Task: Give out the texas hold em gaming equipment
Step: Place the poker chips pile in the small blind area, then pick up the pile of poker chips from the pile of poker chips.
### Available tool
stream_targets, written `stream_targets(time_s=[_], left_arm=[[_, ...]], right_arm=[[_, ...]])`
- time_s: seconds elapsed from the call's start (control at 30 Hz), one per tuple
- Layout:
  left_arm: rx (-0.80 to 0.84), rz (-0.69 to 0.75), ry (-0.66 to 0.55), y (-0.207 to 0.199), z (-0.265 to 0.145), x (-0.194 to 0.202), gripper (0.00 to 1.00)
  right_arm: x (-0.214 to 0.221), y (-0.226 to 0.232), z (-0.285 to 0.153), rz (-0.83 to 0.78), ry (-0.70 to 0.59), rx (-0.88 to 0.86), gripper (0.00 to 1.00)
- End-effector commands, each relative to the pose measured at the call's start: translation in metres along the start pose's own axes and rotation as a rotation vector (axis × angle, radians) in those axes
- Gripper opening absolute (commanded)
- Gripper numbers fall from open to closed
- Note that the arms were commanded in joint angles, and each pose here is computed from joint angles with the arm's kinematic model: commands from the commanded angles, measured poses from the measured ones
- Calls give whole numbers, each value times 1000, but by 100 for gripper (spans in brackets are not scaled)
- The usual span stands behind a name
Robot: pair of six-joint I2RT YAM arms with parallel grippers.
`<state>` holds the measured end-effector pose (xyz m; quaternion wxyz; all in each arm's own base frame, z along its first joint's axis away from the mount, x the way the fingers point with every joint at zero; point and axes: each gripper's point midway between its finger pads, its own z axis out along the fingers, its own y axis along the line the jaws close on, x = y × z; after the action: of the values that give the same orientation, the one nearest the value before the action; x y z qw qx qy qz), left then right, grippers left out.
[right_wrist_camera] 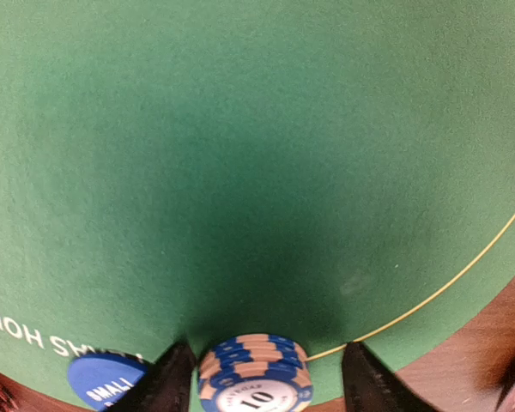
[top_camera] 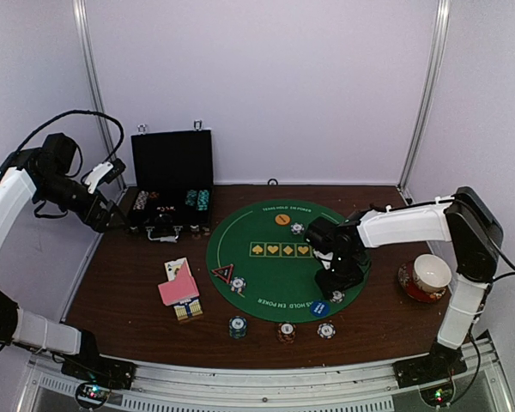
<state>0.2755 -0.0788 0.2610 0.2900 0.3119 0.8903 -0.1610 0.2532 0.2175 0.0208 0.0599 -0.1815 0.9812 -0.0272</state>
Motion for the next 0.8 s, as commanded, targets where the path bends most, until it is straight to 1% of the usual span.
stream_targets(time_s=[0.0,0.07,0.2,0.33,0.43,0.53,0.6,0.77], left_arm=[[-15,22,-10,-1,-6,0,97],[-14,23,-11,-1,-6,0,98],[-8,21,-9,-2,-5,1,98],[-10,22,-10,-1,-5,0,98],[-9,21,-11,-1,-6,-1,98],[-8,22,-14,-1,-6,-2,98],[-6,22,-13,-1,-5,-1,98],[-11,25,-19,-2,-8,-3,98]], right_arm=[[1,-8,2,10,-11,33,72],[-3,-11,-8,8,-31,40,75],[-13,1,-49,-43,-110,27,77],[-14,37,-89,-149,-173,-14,80],[-5,75,-106,-232,-186,-80,83],[4,109,-110,-302,-184,-122,85],[15,132,-106,-347,-153,-152,86],[27,158,-86,-414,-99,-175,86]])
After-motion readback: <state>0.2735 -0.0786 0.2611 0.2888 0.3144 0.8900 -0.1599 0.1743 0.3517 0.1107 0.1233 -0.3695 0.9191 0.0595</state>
